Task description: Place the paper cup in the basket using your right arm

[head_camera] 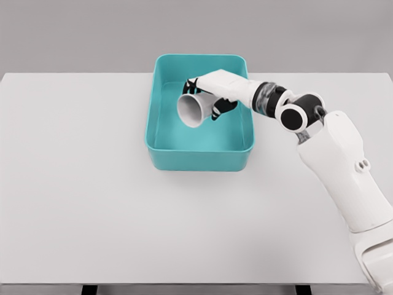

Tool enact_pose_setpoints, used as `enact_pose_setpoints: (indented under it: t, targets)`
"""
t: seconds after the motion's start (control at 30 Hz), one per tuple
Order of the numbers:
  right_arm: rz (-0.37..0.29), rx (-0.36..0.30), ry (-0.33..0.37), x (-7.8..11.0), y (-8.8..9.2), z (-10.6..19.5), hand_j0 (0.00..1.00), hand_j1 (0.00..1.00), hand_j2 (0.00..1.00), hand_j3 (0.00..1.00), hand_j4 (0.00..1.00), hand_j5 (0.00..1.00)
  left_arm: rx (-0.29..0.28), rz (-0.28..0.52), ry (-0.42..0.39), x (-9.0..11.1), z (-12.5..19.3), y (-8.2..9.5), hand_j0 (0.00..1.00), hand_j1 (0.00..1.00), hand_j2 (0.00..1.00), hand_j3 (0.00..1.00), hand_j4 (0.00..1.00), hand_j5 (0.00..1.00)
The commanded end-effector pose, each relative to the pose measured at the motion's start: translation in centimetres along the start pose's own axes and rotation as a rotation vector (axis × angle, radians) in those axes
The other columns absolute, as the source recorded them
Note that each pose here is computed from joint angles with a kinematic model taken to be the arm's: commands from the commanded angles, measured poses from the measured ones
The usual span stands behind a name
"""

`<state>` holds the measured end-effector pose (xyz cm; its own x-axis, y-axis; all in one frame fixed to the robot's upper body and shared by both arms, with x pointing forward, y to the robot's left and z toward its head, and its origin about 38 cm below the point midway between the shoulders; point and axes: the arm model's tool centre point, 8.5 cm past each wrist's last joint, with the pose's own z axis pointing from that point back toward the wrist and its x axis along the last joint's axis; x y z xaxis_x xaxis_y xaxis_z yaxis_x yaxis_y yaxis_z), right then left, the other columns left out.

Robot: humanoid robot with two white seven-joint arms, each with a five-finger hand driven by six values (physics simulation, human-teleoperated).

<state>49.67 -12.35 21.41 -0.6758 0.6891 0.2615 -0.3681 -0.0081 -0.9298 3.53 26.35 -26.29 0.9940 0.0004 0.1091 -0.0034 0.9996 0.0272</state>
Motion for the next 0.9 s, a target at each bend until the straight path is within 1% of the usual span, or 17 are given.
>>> enact_pose_setpoints:
  t: [0.0, 0.03, 0.07, 0.1, 0.17, 0.2, 0.23, 0.47, 0.5, 0.53, 0.57, 0.6, 0.67, 0.73, 0.77, 0.8, 0.87]
  targets:
    - [0.014, 0.021, 0.004, -0.1, 0.5, 0.1, 0.49, 0.49, 0.49, 0.49, 0.49, 0.49, 0.000, 0.000, 0.001, 0.0, 0.0, 0.0, 1.00, 1.00, 1.00, 1.00, 1.00, 1.00]
    - [0.026, 0.039, 0.006, -0.2, 0.8, 0.1, 0.50, 0.50, 0.50, 0.50, 0.50, 0.50, 0.000, 0.000, -0.001, 0.0, 0.0, 0.0, 1.00, 1.00, 1.00, 1.00, 1.00, 1.00]
    - [0.029, 0.041, 0.006, -0.1, 0.8, 0.1, 0.51, 0.51, 0.51, 0.51, 0.51, 0.51, 0.000, 0.000, 0.001, 0.0, 0.0, 0.0, 1.00, 1.00, 1.00, 1.00, 1.00, 1.00]
    - [0.031, 0.045, 0.009, -0.3, 0.9, 0.2, 0.56, 0.56, 0.56, 0.56, 0.56, 0.56, 0.000, 0.002, 0.001, 0.0, 0.0, 0.0, 1.00, 1.00, 1.00, 1.00, 1.00, 1.00]
    - [0.030, 0.044, 0.006, -0.2, 0.9, 0.1, 0.76, 0.76, 0.76, 0.76, 0.76, 0.76, 0.000, 0.000, -0.001, 0.0, 0.0, 0.0, 1.00, 1.00, 1.00, 1.00, 1.00, 1.00]
    - [0.030, 0.044, 0.006, -0.2, 0.9, 0.1, 0.84, 0.84, 0.84, 0.84, 0.84, 0.84, 0.000, 0.000, 0.001, 0.0, 0.0, 0.0, 1.00, 1.00, 1.00, 1.00, 1.00, 1.00]
    - [0.032, 0.043, 0.006, -0.2, 0.9, 0.1, 0.87, 0.87, 0.87, 0.87, 0.87, 0.87, 0.000, 0.000, 0.001, 0.0, 0.0, 0.0, 1.00, 1.00, 1.00, 1.00, 1.00, 1.00]
    - [0.033, 0.040, 0.005, -0.2, 0.8, 0.3, 0.88, 0.88, 0.88, 0.88, 0.88, 0.88, 0.000, 0.000, 0.001, 0.0, 0.0, 0.0, 1.00, 1.00, 1.00, 1.00, 1.00, 1.00]
    - [0.026, 0.035, 0.006, -0.4, 0.7, 0.5, 0.91, 0.91, 0.91, 0.91, 0.91, 0.91, 0.000, 0.000, 0.001, 0.0, 0.0, 0.0, 1.00, 1.00, 1.00, 1.00, 1.00, 1.00]
    - [0.025, 0.029, 0.005, -0.4, 0.4, 0.7, 0.91, 0.91, 0.91, 0.91, 0.91, 0.91, 0.000, 0.000, 0.001, 0.0, 0.0, 0.0, 1.00, 1.00, 1.00, 1.00, 1.00, 1.00]
    - [0.023, -0.002, 0.015, -1.0, -0.5, 1.7, 0.92, 0.92, 0.92, 0.92, 0.92, 0.92, 0.000, 0.000, 0.001, 0.0, 0.0, 0.0, 1.00, 1.00, 1.00, 1.00, 1.00, 1.00]
    - [0.002, -0.037, 0.007, -1.1, -1.3, 2.4, 0.94, 0.94, 0.94, 0.94, 0.94, 0.94, 0.000, 0.000, -0.001, 0.0, 0.0, 0.0, 1.00, 1.00, 1.00, 1.00, 1.00, 1.00]
    - [-0.072, -0.123, -0.032, -1.5, -3.3, 4.1, 0.97, 0.97, 0.97, 0.97, 0.97, 0.97, 0.000, 0.000, 0.001, 0.0, 0.0, 0.0, 1.00, 1.00, 1.00, 1.00, 1.00, 1.00]
    - [-0.144, -0.208, -0.072, -2.0, -4.9, 6.1, 0.98, 0.98, 0.98, 0.98, 0.98, 0.98, 0.000, 0.000, 0.001, 0.0, 0.0, 0.0, 1.00, 1.00, 1.00, 1.00, 1.00, 1.00]
    - [-0.216, -0.270, -0.109, -2.3, -5.3, 7.5, 0.98, 0.98, 0.98, 0.98, 0.98, 0.98, 0.000, 0.000, 0.001, 0.0, 0.0, 0.0, 1.00, 1.00, 1.00, 1.00, 1.00, 1.00]
    - [-0.262, -0.314, -0.129, -2.5, -5.1, 8.8, 0.98, 0.98, 0.98, 0.98, 0.98, 0.98, 0.000, 0.000, -0.001, 0.0, 0.0, 0.0, 1.00, 1.00, 1.00, 1.00, 1.00, 1.00]
    - [-0.324, -0.380, -0.153, -2.8, -4.6, 11.4, 0.99, 0.99, 0.99, 0.99, 0.99, 0.99, 0.000, 0.000, 0.001, 0.0, 0.0, 0.0, 1.00, 1.00, 1.00, 1.00, 1.00, 1.00]
